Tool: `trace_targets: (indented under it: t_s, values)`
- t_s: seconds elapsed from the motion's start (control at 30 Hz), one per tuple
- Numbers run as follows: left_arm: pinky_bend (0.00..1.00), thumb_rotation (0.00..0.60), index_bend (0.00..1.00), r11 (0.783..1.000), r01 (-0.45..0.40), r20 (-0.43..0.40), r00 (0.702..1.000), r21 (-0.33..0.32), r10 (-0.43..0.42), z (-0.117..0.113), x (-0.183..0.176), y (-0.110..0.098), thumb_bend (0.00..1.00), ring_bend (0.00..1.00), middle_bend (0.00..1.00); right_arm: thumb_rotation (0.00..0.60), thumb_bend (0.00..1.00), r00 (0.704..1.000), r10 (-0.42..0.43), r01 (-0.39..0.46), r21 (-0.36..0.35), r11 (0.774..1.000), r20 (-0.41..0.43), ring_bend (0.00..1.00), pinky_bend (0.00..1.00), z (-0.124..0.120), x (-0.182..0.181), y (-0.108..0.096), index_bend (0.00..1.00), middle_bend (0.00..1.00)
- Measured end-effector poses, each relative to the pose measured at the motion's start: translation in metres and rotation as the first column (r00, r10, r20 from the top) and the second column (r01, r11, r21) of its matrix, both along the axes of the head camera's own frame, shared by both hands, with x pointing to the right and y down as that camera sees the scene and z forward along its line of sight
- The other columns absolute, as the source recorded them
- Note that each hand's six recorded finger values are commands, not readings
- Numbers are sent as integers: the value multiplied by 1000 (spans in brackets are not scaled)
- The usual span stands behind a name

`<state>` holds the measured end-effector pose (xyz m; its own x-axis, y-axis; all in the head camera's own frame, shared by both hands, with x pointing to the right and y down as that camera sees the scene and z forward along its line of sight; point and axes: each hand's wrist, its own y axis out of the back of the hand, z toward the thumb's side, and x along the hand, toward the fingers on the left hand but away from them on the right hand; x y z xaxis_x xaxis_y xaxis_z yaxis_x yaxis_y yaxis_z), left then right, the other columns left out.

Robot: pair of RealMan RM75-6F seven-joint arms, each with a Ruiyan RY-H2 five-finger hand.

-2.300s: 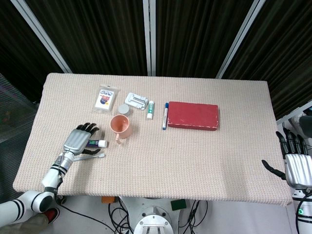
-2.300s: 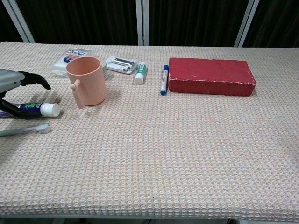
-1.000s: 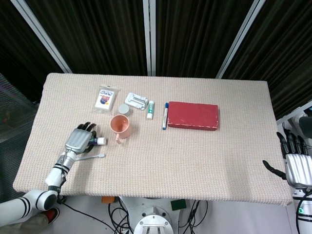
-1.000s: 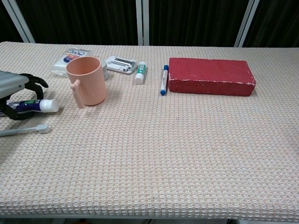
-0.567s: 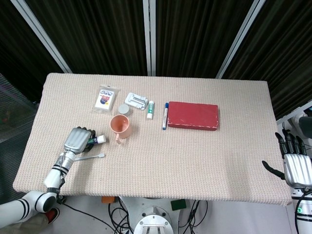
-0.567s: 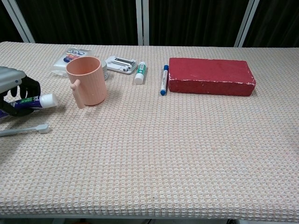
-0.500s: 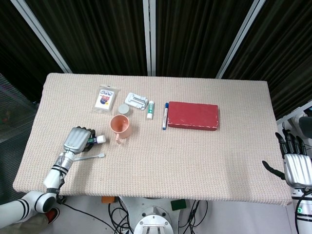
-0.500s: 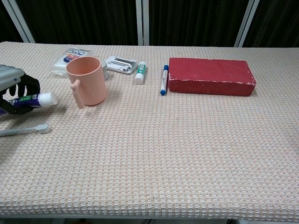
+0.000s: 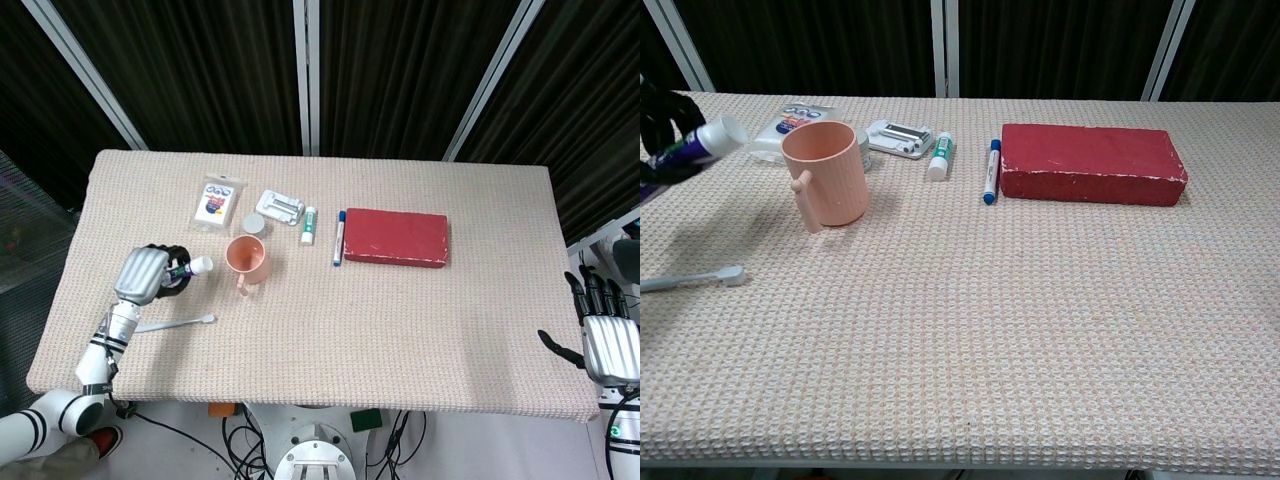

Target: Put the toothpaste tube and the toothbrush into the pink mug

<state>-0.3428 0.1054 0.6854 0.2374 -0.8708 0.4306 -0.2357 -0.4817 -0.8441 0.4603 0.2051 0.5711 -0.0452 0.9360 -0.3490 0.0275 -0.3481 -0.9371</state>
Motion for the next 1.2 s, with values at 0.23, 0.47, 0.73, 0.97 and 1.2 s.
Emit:
trace_targets:
  t_s: [0.23,0.47,0.73,0.97,1.2]
  values:
    - [521,600,675,992,113,-236,967,51,-98,-47,-3,-48,318,527,682,491,457,1000,-9,9,0,1000,13,0,0,-2,-1,-1,0,0]
    - [509,600,710,984,175,-481,862,-13,-160,-65,38,-69,321,541,715,491,456,1000,-1,1,8,1000,11,0,0,-1,0,-4,0,0]
    - [502,600,710,974,212,-614,759,-85,-219,-40,92,-63,321,541,716,490,462,999,-7,7,19,1000,32,0,0,-4,0,-8,0,0]
    - [501,600,710,959,259,-674,689,-115,-267,-15,118,-61,321,541,716,490,463,1000,1,-2,16,1000,30,0,0,-5,6,-7,0,0]
    - [494,600,709,948,287,-651,696,-134,-303,11,119,-57,321,539,716,491,463,1000,5,-6,19,1000,30,0,0,-5,7,-8,0,0]
